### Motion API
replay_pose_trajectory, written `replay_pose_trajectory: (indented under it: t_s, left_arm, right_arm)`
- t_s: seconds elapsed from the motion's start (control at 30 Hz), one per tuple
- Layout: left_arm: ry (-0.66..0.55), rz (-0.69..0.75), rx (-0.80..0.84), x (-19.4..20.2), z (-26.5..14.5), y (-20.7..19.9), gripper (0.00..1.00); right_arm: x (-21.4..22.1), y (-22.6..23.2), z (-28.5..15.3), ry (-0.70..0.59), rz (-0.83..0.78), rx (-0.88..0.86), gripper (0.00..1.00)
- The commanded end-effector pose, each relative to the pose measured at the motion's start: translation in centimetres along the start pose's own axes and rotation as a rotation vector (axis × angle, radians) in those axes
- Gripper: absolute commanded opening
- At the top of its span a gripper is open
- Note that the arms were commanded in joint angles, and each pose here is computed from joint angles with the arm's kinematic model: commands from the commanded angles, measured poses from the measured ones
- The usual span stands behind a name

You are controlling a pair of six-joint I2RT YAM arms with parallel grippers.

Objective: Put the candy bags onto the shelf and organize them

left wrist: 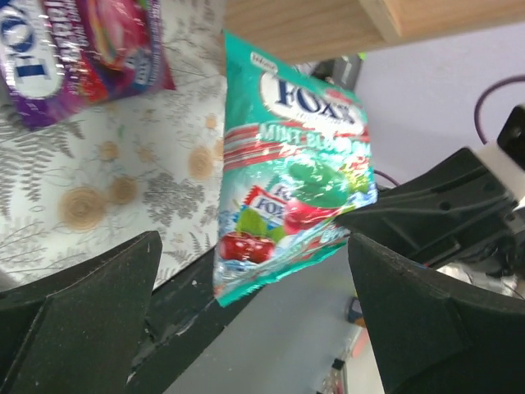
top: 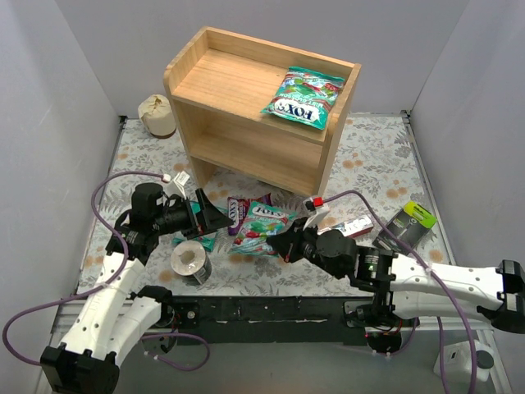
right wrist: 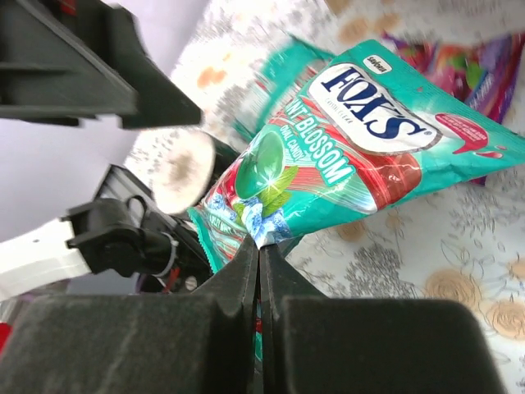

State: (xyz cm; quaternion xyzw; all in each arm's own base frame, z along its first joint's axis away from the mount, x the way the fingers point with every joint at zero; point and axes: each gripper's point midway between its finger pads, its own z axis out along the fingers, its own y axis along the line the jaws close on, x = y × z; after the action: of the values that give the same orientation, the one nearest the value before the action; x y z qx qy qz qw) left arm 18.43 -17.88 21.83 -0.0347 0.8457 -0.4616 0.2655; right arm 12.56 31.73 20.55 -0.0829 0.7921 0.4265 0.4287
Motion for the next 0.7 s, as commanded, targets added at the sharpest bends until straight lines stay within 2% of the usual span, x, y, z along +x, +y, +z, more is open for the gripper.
replay_pose_trajectory:
  t_s: [0.0,0.17,0.57,0.67]
  left_arm:
    - [0.061,-0.001,0.124,1.5,-0.2,-1.7,0.98]
    - [0.09,-0.057,0.23,2.0,-0.4,-3.4,0.98]
    - [0.082,-0.075,0.315,1.3,-0.5,-5.3,0.98]
    - [0.107,-0.071,0.347,1.7,-0.7,-5.8,0.82]
  right_arm:
    - [-5.5,4.3,-1.9,-0.141,0.005,-0.143,0.01]
    - [-7.0,6.8,-2.8,-0.183,0.01,-0.261,0.01]
    - [-7.3,11.0,-2.4,-0.196,-0.004,-0.44,0.01]
    - [-7.5,11.1,-2.2,-0.208,-0.006,-0.441,0.01]
